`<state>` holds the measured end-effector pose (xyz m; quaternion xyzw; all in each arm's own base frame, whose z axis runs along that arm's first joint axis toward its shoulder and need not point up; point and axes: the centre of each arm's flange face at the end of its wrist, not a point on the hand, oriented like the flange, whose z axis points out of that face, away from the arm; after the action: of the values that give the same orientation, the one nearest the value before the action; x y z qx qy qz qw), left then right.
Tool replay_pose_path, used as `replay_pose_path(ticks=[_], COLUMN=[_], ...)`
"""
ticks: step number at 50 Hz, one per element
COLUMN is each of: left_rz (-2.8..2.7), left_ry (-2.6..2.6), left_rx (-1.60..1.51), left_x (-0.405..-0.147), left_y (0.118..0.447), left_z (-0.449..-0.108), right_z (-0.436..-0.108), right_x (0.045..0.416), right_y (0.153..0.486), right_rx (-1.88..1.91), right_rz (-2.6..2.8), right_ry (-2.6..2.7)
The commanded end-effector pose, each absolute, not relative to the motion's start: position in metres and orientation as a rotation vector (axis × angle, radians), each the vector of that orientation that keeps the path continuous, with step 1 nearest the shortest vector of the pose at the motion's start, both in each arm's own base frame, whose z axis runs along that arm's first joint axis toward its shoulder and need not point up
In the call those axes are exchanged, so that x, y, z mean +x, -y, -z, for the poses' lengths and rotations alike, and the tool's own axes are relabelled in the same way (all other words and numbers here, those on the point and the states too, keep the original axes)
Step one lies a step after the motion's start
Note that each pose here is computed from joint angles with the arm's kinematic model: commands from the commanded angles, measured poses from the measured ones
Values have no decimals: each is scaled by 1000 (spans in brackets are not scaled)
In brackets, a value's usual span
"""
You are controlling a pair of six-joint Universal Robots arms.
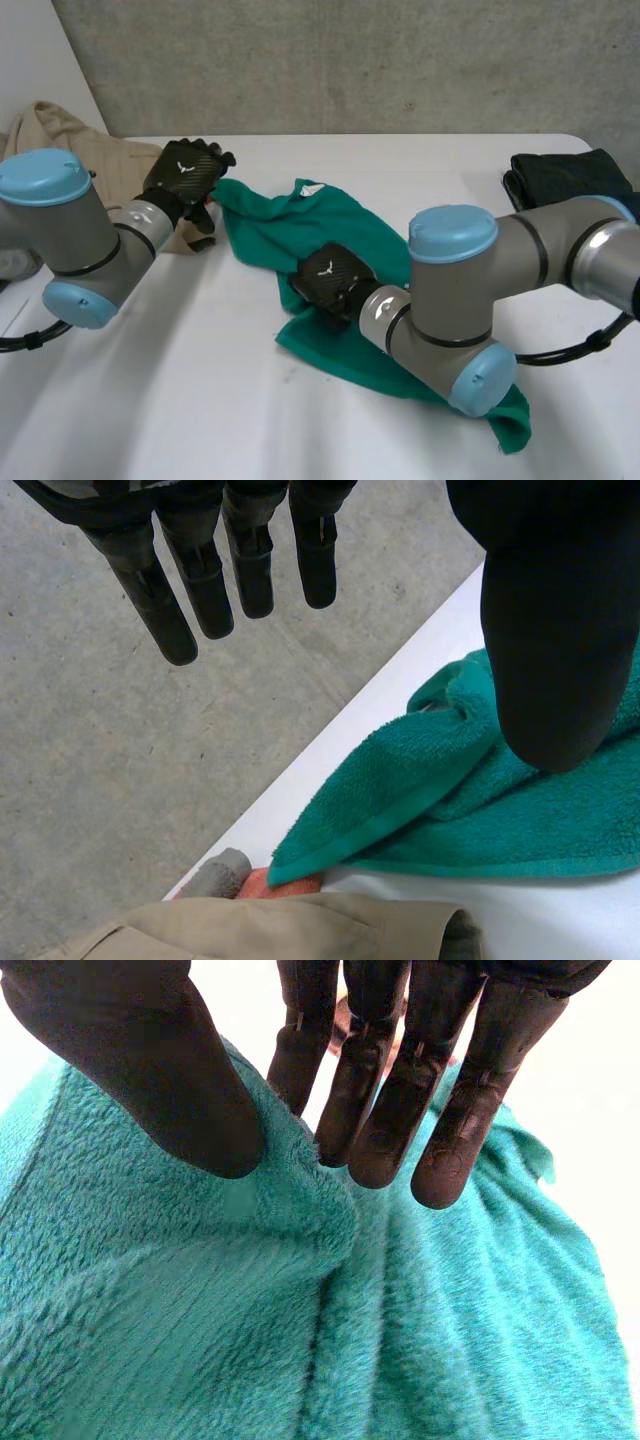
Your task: Fold the laundry.
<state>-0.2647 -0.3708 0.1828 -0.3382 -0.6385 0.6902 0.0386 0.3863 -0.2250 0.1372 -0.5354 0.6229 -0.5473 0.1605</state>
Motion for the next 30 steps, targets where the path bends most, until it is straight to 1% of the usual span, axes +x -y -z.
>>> replay_pose_path(ticks=[1,3,5,6,7,9,10,11,14,23,30], left_rz=[-2152,-2160,-2165,-2159,-2153,-2117,-2107,-2087,-2058,-1998,-2025], left_ry=[1932,1927,1927,1933,1936,1965,1972,1982,1990,1972,1935], left_rx=[-1033,-1030,-1027,-1030,-1032,-1038,-1039,-1045,-1056,-1049,-1015], left_x=[-265,-265,-264,-264,-265,-265,-265,-267,-269,-276,-281], left_y=[375,377,380,381,382,384,383,382,378,368,373], left_z=[-184,-183,-182,-179,-177,-163,-161,-155,-149,-144,-149], right_z=[-179,-200,-212,-217,-230,-244,-254,-274,-301,-335,-339], right_x=[374,367,362,360,355,349,346,340,330,315,310], right_y=[212,202,197,195,192,193,193,191,184,177,170], right_rx=[-1504,-1499,-1495,-1492,-1482,-1462,-1444,-1401,-1307,-1205,-1185], right_rz=[1616,1632,1634,1636,1651,1685,1711,1762,1808,1831,1803], right_ry=[-1748,-1734,-1728,-1725,-1717,-1711,-1701,-1678,-1639,-1546,-1529])
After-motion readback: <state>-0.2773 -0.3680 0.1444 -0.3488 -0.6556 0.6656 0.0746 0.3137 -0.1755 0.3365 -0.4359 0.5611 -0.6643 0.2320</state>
